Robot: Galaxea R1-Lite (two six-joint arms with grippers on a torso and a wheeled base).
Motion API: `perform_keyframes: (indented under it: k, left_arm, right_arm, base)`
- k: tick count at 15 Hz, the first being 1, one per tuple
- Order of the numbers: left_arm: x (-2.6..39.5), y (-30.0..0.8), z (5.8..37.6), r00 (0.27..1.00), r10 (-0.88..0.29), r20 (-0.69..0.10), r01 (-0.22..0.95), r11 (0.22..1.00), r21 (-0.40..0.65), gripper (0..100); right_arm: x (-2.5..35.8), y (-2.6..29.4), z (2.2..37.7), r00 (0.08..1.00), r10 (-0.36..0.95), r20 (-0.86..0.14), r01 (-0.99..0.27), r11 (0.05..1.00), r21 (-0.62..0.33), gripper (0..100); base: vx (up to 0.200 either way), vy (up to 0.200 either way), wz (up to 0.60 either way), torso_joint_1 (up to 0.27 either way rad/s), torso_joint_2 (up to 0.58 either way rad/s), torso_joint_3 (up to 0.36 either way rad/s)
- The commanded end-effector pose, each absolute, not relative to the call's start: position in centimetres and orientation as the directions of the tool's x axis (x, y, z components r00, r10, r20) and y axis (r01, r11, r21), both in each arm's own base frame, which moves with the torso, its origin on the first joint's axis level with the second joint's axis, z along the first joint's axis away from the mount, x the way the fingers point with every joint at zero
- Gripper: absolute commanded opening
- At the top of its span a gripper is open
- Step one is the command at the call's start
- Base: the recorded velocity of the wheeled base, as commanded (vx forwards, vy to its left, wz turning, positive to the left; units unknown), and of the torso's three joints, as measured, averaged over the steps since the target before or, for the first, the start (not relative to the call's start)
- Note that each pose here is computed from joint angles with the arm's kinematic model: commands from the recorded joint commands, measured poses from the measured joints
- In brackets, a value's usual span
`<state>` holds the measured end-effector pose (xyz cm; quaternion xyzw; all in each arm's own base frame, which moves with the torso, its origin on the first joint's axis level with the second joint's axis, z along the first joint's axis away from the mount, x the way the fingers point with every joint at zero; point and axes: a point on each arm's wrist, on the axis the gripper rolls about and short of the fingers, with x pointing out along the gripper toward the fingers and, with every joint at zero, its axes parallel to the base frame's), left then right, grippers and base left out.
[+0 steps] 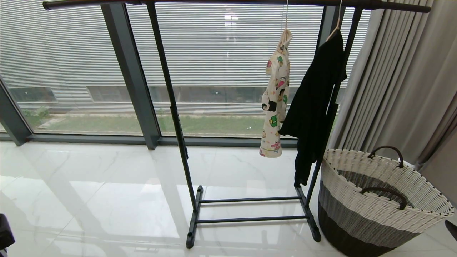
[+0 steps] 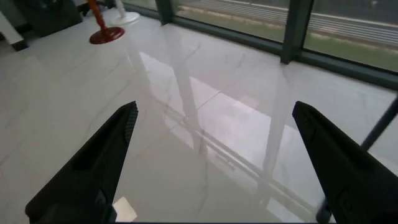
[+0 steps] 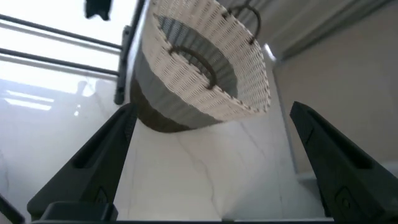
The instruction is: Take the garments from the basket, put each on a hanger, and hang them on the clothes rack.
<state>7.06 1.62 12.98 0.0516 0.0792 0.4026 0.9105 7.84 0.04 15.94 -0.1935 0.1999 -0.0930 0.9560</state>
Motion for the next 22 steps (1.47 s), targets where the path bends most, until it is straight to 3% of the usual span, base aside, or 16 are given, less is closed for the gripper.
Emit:
perform_keyframes:
  k: [1, 4, 6, 10, 16, 17, 19, 21, 22]
  left_arm:
    - [3.3, 2.0, 13.0, 0.582, 0.813, -0.023, -0.811, 0.582, 0.056, 100]
    - [-2.6, 1.5, 9.1, 0.602, 0.797, 0.049, -0.797, 0.597, 0.095, 100]
    - [-3.2, 1.8, 8.3, 0.621, 0.783, 0.047, -0.782, 0.614, 0.105, 100]
    - [-3.1, 1.7, 7.9, 0.65, 0.759, 0.022, -0.751, 0.638, 0.171, 100]
    - [-3.1, 1.7, 8.2, 0.663, 0.747, 0.043, -0.738, 0.644, 0.202, 100]
    - [-2.9, 1.5, 8.4, 0.72, 0.691, 0.063, -0.689, 0.703, 0.176, 100]
    - [-2.5, 0.8, 8.7, 0.923, 0.37, 0.109, -0.382, 0.914, 0.133, 100]
    - [-2.4, 0.4, 8.1, 0.986, 0.163, 0.038, -0.166, 0.981, 0.102, 100]
    - [-2.3, 0.3, 8.1, 0.99, 0.136, 0.033, -0.138, 0.989, 0.046, 100]
  right_arm:
    - [5.8, -1.1, 14.8, 0.866, -0.393, -0.31, 0.274, 0.89, -0.365, 100]
    - [2.8, -0.8, 12.9, 0.906, -0.358, -0.225, 0.284, 0.909, -0.303, 100]
    - [1.1, -0.5, 11.6, 0.958, -0.241, -0.156, 0.194, 0.944, -0.265, 100]
    - [-1.6, -0.3, 8.5, 0.975, -0.222, -0.017, 0.212, 0.947, -0.241, 100]
    - [-1.7, -0.4, 8.7, 0.964, -0.267, 0.009, 0.262, 0.94, -0.219, 100]
    - [-1.7, -0.4, 8.7, 0.963, -0.268, 0.01, 0.264, 0.94, -0.218, 100]
    - [-1.7, -0.4, 8.7, 0.964, -0.267, 0.009, 0.262, 0.94, -0.219, 100]
    - [-1.7, -0.4, 8.6, 0.964, -0.265, 0.007, 0.261, 0.942, -0.211, 100]
    - [-1.7, -0.4, 8.6, 0.965, -0.261, 0.006, 0.256, 0.944, -0.206, 100]
  base:
    - [0.0, 0.0, 0.0, 0.0, 0.0, 0.0]
    - [0.0, 0.0, 0.0, 0.0, 0.0, 0.0]
    - [0.0, 0.0, 0.0, 0.0, 0.0, 0.0]
    - [0.0, 0.0, 0.0, 0.0, 0.0, 0.0]
    - [0.0, 0.0, 0.0, 0.0, 0.0, 0.0]
    - [0.0, 0.0, 0.0, 0.0, 0.0, 0.0]
    - [0.0, 0.0, 0.0, 0.0, 0.0, 0.0]
    - [0.0, 0.0, 0.0, 0.0, 0.0, 0.0]
    - [0.0, 0.0, 0.0, 0.0, 0.0, 0.0]
